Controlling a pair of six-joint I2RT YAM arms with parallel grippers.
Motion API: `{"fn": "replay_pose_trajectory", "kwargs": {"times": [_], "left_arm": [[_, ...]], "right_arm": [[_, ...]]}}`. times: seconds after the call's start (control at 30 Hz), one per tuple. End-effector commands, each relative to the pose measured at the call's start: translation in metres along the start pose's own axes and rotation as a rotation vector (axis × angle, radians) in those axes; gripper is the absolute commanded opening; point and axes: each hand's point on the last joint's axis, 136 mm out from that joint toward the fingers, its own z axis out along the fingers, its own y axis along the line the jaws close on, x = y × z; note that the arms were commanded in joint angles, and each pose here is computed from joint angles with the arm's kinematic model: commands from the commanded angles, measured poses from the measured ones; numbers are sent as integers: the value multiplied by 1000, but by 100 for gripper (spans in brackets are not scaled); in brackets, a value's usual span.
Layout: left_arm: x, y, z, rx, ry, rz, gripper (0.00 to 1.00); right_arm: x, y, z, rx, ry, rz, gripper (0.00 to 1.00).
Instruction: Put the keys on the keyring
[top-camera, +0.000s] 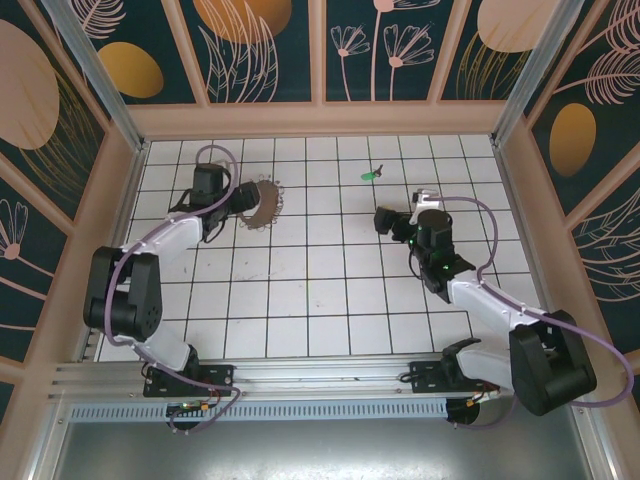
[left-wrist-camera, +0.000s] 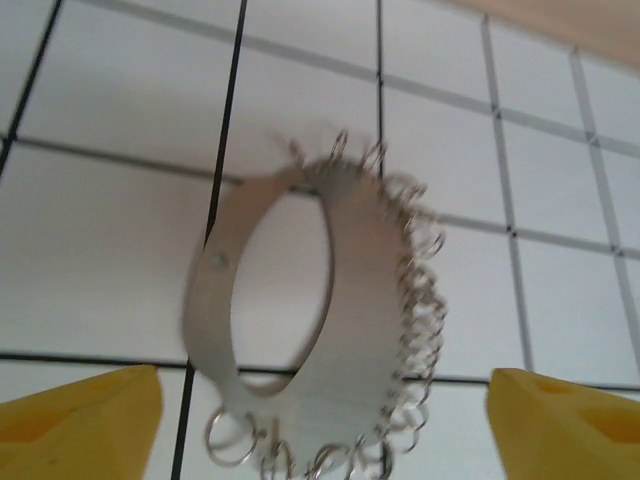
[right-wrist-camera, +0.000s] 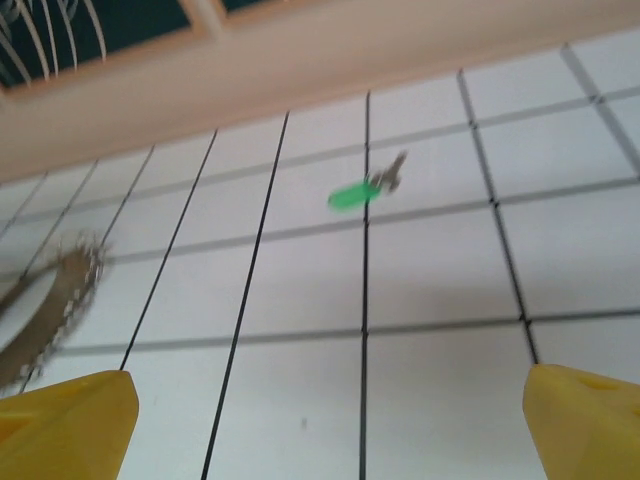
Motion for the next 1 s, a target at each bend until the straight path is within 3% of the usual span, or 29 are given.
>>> {"fn": "replay_pose_trajectory", "kwargs": {"times": [0.0, 0.23, 0.57, 0.83, 0.97], "left_arm": [[17, 14, 6, -81, 82, 8, 75], [39, 12, 15, -95, 138, 19, 47], [64, 14, 43, -125, 219, 32, 32], [74, 11, 40, -121, 243, 42, 7], [81, 11, 35, -114, 255, 42, 1]], "right_arm": [[17, 16, -2, -72, 85, 34, 99], [24, 27, -1, -111, 123, -3, 99], [23, 31, 1, -131, 122, -33, 99], [20, 30, 1, -131, 105, -38, 98], [17, 27, -2, -120, 82, -43, 98]]}}
